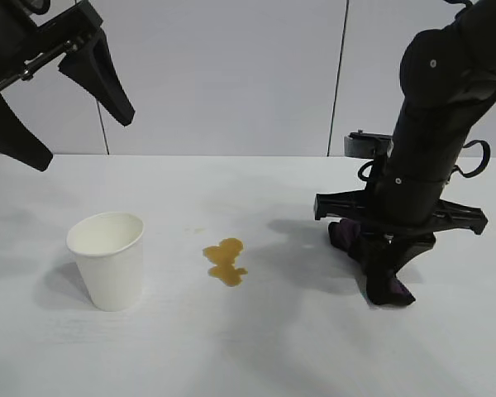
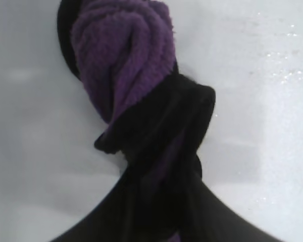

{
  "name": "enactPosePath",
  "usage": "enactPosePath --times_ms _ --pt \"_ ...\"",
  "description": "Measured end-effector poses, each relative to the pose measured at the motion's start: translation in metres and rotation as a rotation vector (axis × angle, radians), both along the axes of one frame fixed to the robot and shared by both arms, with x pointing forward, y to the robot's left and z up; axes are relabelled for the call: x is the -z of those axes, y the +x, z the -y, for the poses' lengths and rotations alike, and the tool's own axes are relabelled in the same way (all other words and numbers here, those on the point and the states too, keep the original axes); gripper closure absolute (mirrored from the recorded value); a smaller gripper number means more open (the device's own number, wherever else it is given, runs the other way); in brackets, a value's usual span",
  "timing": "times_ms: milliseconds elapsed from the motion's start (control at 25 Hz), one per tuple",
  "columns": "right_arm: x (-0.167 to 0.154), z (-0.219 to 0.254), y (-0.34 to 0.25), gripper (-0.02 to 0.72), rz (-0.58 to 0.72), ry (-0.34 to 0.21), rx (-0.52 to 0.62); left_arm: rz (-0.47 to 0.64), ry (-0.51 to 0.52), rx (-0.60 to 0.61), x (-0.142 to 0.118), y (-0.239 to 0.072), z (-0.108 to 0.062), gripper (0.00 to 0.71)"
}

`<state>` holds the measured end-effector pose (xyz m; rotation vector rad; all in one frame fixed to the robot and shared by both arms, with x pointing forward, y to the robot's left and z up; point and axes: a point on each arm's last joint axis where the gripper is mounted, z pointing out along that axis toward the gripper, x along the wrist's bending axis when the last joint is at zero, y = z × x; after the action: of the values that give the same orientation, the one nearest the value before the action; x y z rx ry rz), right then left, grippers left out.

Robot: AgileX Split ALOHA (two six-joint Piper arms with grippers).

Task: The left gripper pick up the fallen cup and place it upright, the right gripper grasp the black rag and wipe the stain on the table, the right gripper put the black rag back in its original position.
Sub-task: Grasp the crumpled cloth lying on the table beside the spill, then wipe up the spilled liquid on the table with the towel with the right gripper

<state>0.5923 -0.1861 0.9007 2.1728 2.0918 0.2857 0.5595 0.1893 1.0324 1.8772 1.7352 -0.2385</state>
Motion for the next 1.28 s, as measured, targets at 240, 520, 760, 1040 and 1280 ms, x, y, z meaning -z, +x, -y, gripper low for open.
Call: enactPosePath --times_ms 240,520,760,1040,1280 --pt "-0.028 -0.029 0.003 0.633 0.067 0.083 -0.017 0.007 -0.001 -0.005 0.0 0.001 0.0 0.017" --pt "-0.058 -0.093 -0.003 0.633 0.153 0.173 -0.141 0.007 -0.001 -0.006 0.0 0.001 0.0 0.017" --pt "-0.042 -0.124 -0.014 0.633 0.146 0.186 -0.207 0.007 -0.002 -0.006 0.0 0.001 0.0 0.017" --pt "0.001 -0.136 -0.014 0.633 0.098 0.161 -0.224 0.006 -0.002 -0.007 0.0 0.001 0.0 0.017" --pt "0.008 -0.126 -0.004 0.633 0.098 0.157 -0.173 0.007 -0.002 -0.007 0.0 0.001 0.0 0.017"
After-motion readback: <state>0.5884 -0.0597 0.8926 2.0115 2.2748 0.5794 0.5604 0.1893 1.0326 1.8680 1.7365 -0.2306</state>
